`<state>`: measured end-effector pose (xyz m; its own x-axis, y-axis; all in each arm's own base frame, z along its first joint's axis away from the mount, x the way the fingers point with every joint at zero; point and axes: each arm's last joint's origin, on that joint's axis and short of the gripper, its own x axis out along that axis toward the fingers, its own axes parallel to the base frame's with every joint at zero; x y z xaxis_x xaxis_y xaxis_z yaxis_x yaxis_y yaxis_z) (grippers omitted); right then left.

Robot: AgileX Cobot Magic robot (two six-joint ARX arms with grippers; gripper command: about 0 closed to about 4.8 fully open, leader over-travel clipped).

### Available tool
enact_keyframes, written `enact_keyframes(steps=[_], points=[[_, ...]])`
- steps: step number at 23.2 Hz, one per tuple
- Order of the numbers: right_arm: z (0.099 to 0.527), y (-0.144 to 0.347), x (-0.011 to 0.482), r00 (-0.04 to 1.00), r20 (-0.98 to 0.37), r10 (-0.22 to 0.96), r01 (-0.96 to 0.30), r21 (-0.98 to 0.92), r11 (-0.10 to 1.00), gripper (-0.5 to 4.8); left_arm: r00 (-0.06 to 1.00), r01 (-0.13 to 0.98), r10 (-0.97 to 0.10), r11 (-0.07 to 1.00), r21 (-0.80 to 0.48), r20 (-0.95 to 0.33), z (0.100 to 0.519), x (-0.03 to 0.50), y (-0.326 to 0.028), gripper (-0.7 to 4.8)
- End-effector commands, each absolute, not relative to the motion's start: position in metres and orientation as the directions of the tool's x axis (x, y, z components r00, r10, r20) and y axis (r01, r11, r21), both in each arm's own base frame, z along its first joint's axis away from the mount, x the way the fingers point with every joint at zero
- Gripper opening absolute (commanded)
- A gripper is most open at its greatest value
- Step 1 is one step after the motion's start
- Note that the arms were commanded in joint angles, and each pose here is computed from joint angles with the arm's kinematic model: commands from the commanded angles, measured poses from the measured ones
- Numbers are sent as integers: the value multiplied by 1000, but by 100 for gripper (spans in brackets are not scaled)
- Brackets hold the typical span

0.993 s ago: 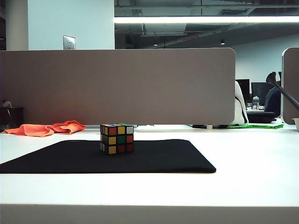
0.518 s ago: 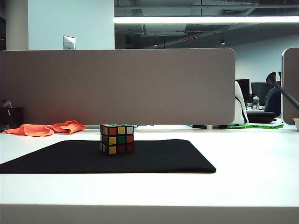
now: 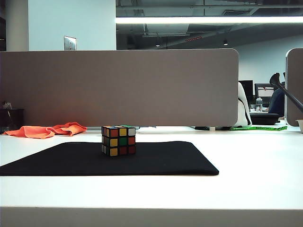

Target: Pick up the cube on the right side of the mouse pad, then place it in the center of the mouse pad.

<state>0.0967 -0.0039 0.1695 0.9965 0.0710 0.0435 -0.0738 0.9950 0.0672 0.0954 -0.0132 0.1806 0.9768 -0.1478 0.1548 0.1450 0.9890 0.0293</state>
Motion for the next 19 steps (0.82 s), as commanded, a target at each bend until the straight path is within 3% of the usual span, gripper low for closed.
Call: enact_keyframes(steps=[1, 8, 13, 19], points=[[170, -4, 97, 995, 55, 81, -85, 72, 994, -6, 975, 122, -124, 992, 25, 183, 187, 94, -12, -6], [170, -3, 97, 993, 55, 100, -104, 72, 992, -6, 986, 95, -96, 995, 20, 139, 183, 95, -10, -6], [170, -3, 97, 993, 55, 100, -104, 76, 992, -6, 977, 190, -190, 982, 1, 97, 177, 96, -5, -6], [169, -3, 97, 994, 47, 100, -104, 77, 992, -6, 987, 138, -134, 990, -41, 88, 176, 96, 1, -6]])
